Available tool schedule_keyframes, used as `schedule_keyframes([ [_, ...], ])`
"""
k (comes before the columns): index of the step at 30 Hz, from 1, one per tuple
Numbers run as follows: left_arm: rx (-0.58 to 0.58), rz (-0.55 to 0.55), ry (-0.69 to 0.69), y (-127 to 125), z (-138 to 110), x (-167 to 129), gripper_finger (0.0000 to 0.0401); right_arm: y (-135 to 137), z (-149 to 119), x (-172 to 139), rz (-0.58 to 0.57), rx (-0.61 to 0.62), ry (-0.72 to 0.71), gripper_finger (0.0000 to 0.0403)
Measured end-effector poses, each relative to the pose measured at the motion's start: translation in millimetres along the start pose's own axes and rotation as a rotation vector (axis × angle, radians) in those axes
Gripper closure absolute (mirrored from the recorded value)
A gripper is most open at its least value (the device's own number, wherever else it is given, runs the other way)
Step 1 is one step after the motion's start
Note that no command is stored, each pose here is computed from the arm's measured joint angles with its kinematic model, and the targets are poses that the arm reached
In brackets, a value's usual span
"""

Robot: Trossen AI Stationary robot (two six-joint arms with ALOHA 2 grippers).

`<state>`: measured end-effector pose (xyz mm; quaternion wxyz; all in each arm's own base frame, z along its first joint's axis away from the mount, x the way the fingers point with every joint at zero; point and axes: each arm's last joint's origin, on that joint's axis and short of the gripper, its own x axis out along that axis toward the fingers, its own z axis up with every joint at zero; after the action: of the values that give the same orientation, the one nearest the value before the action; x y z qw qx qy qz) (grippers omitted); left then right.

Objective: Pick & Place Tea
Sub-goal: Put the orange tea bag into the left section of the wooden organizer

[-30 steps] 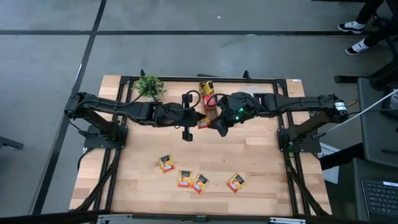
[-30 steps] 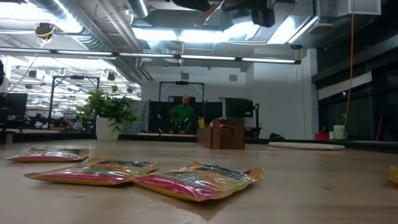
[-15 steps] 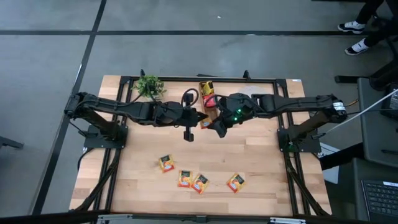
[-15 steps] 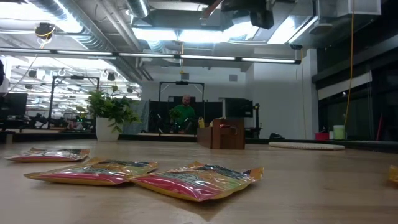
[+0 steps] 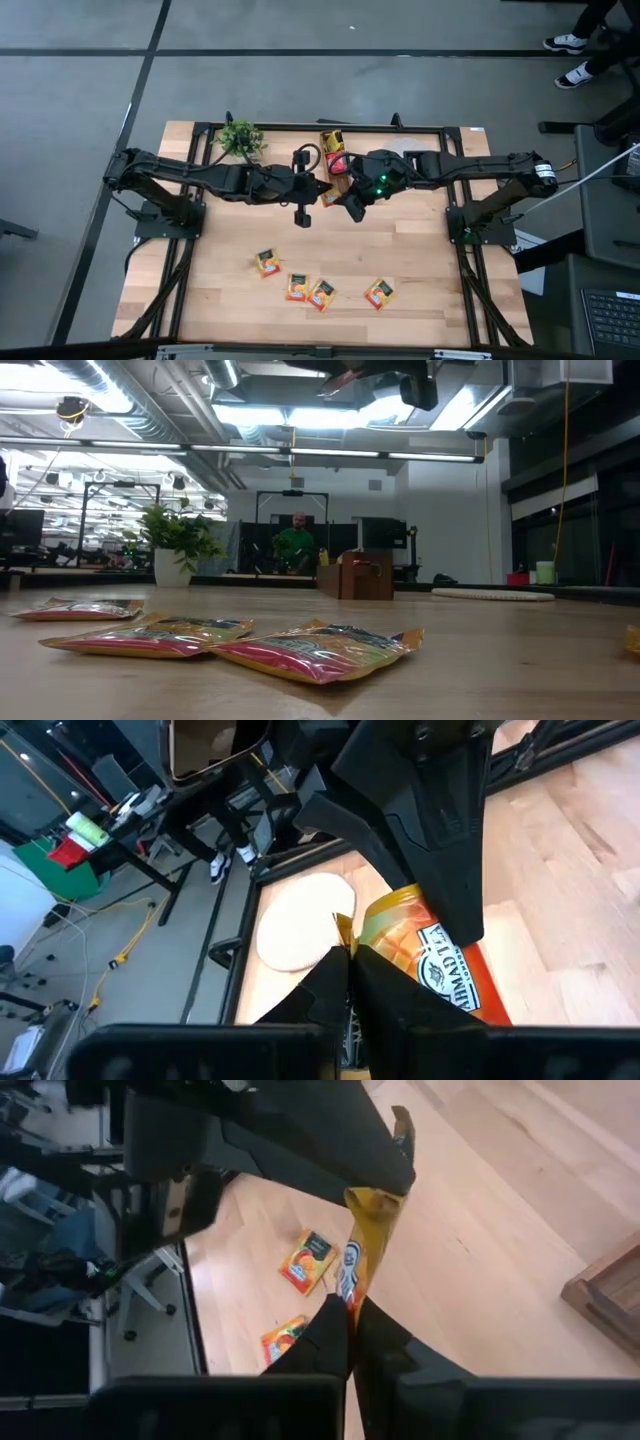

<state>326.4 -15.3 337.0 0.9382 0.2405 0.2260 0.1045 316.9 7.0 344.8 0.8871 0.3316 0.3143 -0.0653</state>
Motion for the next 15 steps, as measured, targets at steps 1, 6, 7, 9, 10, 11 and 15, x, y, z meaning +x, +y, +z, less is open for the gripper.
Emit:
schedule_keyframes([
  [1,-0.016,0.001,0.0,0.0,0.0,0.0,0.0378,-0.2,-0.3,0.0,-0.002,-0.012,0.003,0.0397],
  [6,-0.207,-0.014,-0.02,8.4,1.1,-8.3,0.0337,-1.1,-2.9,-1.4,0.002,-0.053,0.043,0.0397],
  [7,-0.241,-0.021,-0.023,12.1,0.8,-12.0,0.0324,-1.9,-4.2,-1.5,-0.002,-0.065,0.059,0.0399],
  [9,-0.318,-0.045,-0.062,20.4,3.4,-20.9,0.0296,-3.1,-7.2,-1.6,0.008,-0.095,0.105,0.0399],
  [10,-0.352,-0.069,-0.071,24.6,3.2,-25.7,0.0282,-3.5,-8.6,-2.2,0.016,-0.119,0.127,0.0399],
  [11,-0.393,-0.102,-0.091,28.4,3.9,-29.5,0.0268,-3.7,-9.8,-2.8,0.028,-0.149,0.147,0.0399],
  [15,-0.567,-0.265,-0.133,44.6,1.9,-43.3,0.0219,-3.0,-13.3,-3.6,0.11,-0.289,0.213,0.0399],
])
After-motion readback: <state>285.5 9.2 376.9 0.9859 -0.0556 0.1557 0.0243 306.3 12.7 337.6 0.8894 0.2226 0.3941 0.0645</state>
